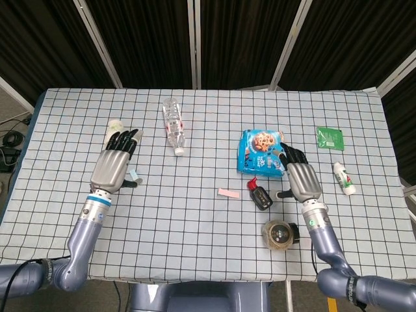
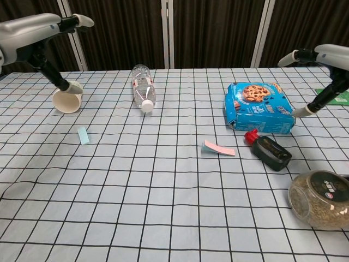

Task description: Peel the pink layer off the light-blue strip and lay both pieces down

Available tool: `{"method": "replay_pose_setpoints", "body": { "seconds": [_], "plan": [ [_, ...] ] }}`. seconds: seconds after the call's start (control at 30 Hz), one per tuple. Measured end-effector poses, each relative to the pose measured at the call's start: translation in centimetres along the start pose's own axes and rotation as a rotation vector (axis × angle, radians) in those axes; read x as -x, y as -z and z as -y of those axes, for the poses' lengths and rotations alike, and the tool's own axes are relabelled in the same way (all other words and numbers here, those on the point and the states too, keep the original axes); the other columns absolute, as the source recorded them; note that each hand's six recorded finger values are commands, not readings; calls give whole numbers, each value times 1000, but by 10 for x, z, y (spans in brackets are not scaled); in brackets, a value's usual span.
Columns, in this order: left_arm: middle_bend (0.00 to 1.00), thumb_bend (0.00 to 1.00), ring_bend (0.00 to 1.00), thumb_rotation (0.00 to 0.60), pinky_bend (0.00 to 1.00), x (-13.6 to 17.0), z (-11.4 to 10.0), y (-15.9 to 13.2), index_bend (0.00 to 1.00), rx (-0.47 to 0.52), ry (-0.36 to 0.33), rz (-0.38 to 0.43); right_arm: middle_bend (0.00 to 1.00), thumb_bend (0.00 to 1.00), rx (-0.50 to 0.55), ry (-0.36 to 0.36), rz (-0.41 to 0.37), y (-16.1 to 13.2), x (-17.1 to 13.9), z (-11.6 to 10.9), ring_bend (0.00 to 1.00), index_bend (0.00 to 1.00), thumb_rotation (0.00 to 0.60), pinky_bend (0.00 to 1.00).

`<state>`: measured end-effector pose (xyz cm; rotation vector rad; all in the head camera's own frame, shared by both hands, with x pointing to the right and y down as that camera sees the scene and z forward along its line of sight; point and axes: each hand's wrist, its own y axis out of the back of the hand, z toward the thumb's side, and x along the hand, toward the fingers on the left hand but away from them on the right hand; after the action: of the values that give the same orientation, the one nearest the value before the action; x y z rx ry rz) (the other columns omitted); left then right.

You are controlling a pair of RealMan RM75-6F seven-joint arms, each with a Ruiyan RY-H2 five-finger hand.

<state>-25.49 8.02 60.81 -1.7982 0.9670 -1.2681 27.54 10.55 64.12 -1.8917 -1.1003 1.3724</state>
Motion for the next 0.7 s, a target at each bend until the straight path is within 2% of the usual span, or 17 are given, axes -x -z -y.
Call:
{"method": "replay_pose_setpoints", "body": {
  "seconds": [0.23,0.4,0.47,0.57,0.7],
  "plan": [
    [0,0,0,600,0,34,-9,43,0,-16,-43,-37,0,0,-53,91,-85,24,-33,-30,0,161,600,0],
    [0,0,0,600,0,72,-21,78,0,-96,-131,-81,0,0,-118,159,-144,53,-71,-56,0,141,600,0],
    [0,0,0,600,0,88,-23,91,0,-113,-145,-110,0,0,-147,184,-135,69,-88,-66,0,135,600,0],
    [0,0,0,600,0,119,-21,114,0,-110,-139,-174,0,0,-209,219,-82,92,-115,-81,0,129,600,0],
    [0,0,0,600,0,159,-20,130,0,-100,-128,-206,0,0,-254,234,-38,105,-136,-93,0,122,600,0]
  ]
}}
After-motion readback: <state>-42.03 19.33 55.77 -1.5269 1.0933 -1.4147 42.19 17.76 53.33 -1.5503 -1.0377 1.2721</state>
